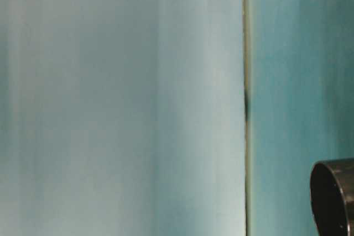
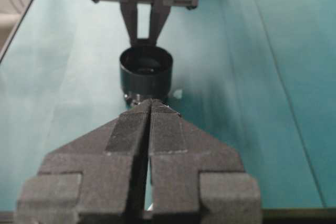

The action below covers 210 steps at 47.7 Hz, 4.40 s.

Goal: Put the paper cup into the moved cup holder.
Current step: 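Grasp the cup holder rim with the left gripper and slide it right, then release the cup holder and pull the left gripper back left, then move the right gripper over the white paper cup and grasp its rim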

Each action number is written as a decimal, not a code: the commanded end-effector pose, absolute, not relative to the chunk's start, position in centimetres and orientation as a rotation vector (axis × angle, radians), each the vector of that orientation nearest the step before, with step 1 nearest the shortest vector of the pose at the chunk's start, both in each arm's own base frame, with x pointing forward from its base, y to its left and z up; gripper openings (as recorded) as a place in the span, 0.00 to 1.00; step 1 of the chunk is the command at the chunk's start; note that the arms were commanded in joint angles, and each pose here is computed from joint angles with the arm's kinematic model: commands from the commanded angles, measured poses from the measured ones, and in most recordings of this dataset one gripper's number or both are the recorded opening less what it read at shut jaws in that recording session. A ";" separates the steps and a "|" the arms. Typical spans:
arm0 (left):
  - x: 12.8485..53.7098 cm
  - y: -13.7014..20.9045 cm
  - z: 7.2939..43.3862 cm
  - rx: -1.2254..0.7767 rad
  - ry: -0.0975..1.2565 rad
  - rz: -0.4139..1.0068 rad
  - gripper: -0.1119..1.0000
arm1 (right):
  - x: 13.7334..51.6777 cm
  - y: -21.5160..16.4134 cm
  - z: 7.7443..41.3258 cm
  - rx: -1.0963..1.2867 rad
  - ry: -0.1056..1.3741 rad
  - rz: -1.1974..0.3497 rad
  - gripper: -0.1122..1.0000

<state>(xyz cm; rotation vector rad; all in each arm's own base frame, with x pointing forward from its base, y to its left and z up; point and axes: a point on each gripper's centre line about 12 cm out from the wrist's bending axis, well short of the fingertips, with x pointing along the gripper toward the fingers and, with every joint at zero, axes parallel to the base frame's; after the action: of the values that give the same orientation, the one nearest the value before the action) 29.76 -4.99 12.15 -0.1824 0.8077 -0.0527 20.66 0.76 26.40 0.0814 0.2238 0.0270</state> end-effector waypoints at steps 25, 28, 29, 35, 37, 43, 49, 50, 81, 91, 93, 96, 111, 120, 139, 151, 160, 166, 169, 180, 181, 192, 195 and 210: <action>34.5 -3.0 17.0 -0.042 0.648 -0.060 0.28 | 20.9 0.8 27.2 0.092 0.207 0.030 0.07; 35.1 -2.4 17.6 -0.019 0.642 -0.053 0.28 | 20.9 0.8 27.2 0.094 0.207 0.028 0.07; 35.3 -2.2 17.7 -0.014 0.644 -0.050 0.28 | 20.9 0.8 27.2 0.092 0.207 0.030 0.07; 36.3 -1.3 17.8 0.011 0.664 -0.035 0.28 | 20.9 0.8 27.2 0.092 0.207 0.028 0.07; 36.6 -1.1 17.7 0.018 0.672 -0.032 0.28 | 20.9 0.8 27.2 0.092 0.207 0.028 0.07; 37.7 -0.7 17.4 0.049 0.701 -0.033 0.28 | 21.0 0.8 27.0 0.092 0.212 0.028 0.07; 38.6 -0.8 16.5 0.069 0.735 -0.041 0.28 | 21.1 0.8 26.9 0.092 0.218 0.028 0.07; 38.8 -0.8 16.4 0.069 0.739 -0.041 0.28 | 21.1 0.8 26.9 0.092 0.219 0.028 0.07; 39.7 -0.7 13.6 0.071 0.841 -0.043 0.28 | 21.2 0.7 26.7 0.088 0.228 0.025 0.07; 39.9 -0.6 13.2 0.070 0.851 -0.042 0.28 | 21.2 0.7 26.7 0.089 0.227 0.024 0.07; 39.9 -0.7 13.1 0.071 0.852 -0.043 0.28 | 21.2 0.7 26.7 0.089 0.228 0.024 0.07; 39.9 -0.7 13.1 0.071 0.852 -0.043 0.28 | 21.2 0.7 26.7 0.089 0.228 0.024 0.07; 40.0 -0.7 13.0 0.070 0.846 -0.042 0.28 | 21.2 0.7 26.7 0.089 0.228 0.024 0.07; 40.0 -0.7 13.0 0.070 0.848 -0.042 0.34 | 21.2 0.7 26.7 0.089 0.228 0.024 0.07; 40.1 -0.7 13.1 0.070 0.831 -0.042 0.85 | 21.1 0.7 26.5 0.092 0.250 0.023 0.07; 39.3 -0.6 14.2 0.070 0.812 -0.041 0.85 | 20.9 0.3 25.3 0.140 0.363 -0.009 0.07; 37.3 -0.7 15.4 0.063 0.795 -0.039 0.85 | 21.0 -0.5 24.5 0.237 0.462 -0.076 0.08; 36.0 -0.9 16.1 0.063 0.778 -0.043 0.85 | 21.5 -0.7 24.3 0.273 0.528 -0.099 0.10; 35.5 -1.0 16.6 0.064 0.768 -0.046 0.85 | 21.9 -0.7 24.1 0.277 0.579 -0.106 0.11; 34.1 -1.0 17.4 0.064 0.746 -0.047 0.85 | 23.7 -0.8 23.3 0.293 0.755 -0.136 0.27; 34.0 -1.0 17.4 0.064 0.746 -0.047 0.85 | 23.9 -0.8 23.3 0.294 0.770 -0.140 0.30; 33.1 -1.0 17.7 0.063 0.740 -0.047 0.85 | 25.7 -1.1 22.6 0.294 0.898 -0.165 0.83; 32.9 -1.0 17.6 0.063 0.741 -0.047 0.85 | 26.0 -1.2 22.3 0.289 0.936 -0.172 0.90; 32.7 -1.0 17.6 0.053 0.743 -0.043 0.85 | 27.5 -3.5 20.8 0.324 1.137 -0.270 0.87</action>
<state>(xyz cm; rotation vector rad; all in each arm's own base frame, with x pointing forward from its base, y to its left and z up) 32.52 -0.88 16.77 0.0491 0.7710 -0.0399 26.78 -2.84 20.29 0.3063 1.1358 -0.2456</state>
